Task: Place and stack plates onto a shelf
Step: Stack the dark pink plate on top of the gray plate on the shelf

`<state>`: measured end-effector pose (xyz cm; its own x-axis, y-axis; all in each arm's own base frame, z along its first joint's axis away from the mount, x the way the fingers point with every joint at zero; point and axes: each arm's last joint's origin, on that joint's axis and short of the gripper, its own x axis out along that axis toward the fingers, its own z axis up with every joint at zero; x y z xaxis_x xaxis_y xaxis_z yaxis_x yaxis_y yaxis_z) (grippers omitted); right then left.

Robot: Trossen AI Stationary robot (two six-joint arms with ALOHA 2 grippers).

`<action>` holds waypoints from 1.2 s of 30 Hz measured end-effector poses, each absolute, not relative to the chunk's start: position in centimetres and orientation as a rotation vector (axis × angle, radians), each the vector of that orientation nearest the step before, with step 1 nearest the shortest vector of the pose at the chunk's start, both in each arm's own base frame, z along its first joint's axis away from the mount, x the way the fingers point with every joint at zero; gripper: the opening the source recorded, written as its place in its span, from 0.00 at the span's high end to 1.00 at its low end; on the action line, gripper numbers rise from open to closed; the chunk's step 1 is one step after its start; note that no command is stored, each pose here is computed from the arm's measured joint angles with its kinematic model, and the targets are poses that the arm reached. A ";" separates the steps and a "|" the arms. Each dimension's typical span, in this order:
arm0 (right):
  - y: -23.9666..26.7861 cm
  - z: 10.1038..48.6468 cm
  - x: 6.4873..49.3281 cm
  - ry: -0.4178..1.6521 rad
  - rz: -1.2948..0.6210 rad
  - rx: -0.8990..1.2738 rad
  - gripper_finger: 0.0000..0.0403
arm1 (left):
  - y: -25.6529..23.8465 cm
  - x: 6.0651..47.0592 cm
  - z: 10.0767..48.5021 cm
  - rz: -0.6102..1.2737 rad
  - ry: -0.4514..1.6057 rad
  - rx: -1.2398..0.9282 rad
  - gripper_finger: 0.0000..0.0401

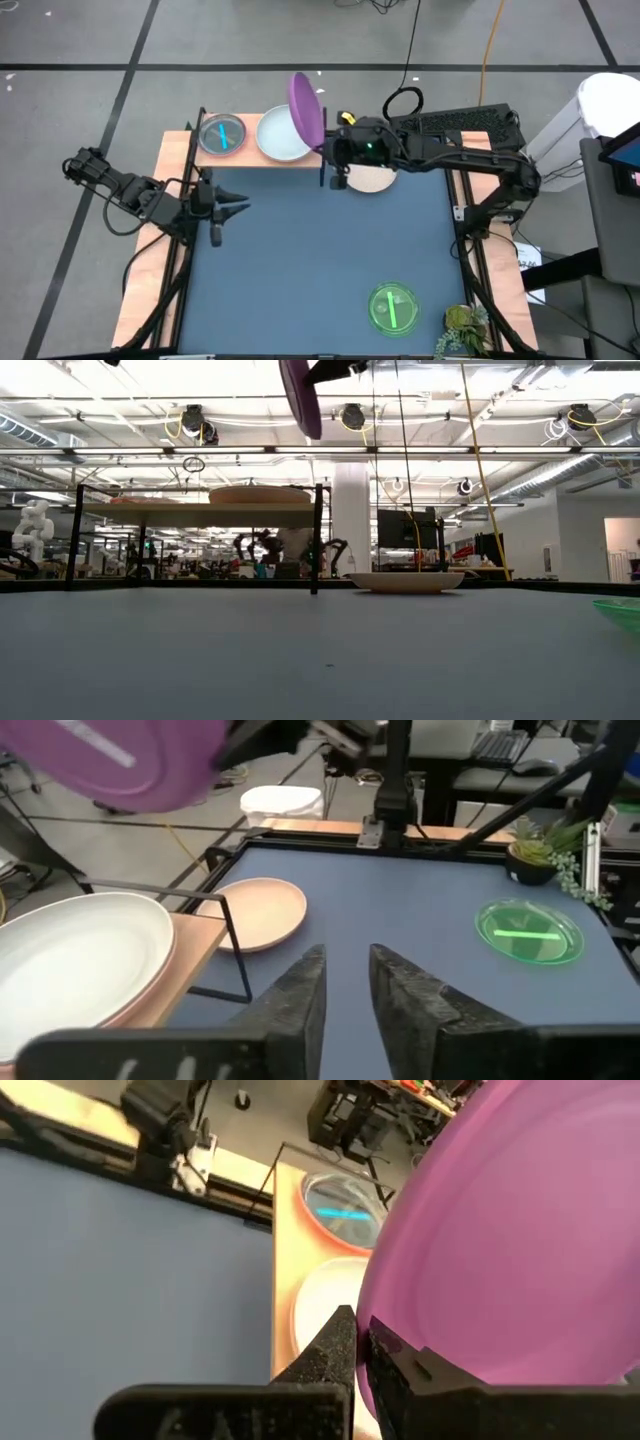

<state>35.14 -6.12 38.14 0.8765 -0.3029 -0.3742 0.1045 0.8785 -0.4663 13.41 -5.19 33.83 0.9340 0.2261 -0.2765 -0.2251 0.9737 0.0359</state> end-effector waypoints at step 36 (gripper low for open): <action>-11.3 32.2 42.8 0.801 -0.286 -0.431 0.99 | -5.0 13.1 33.0 0.247 0.362 -0.010 0.82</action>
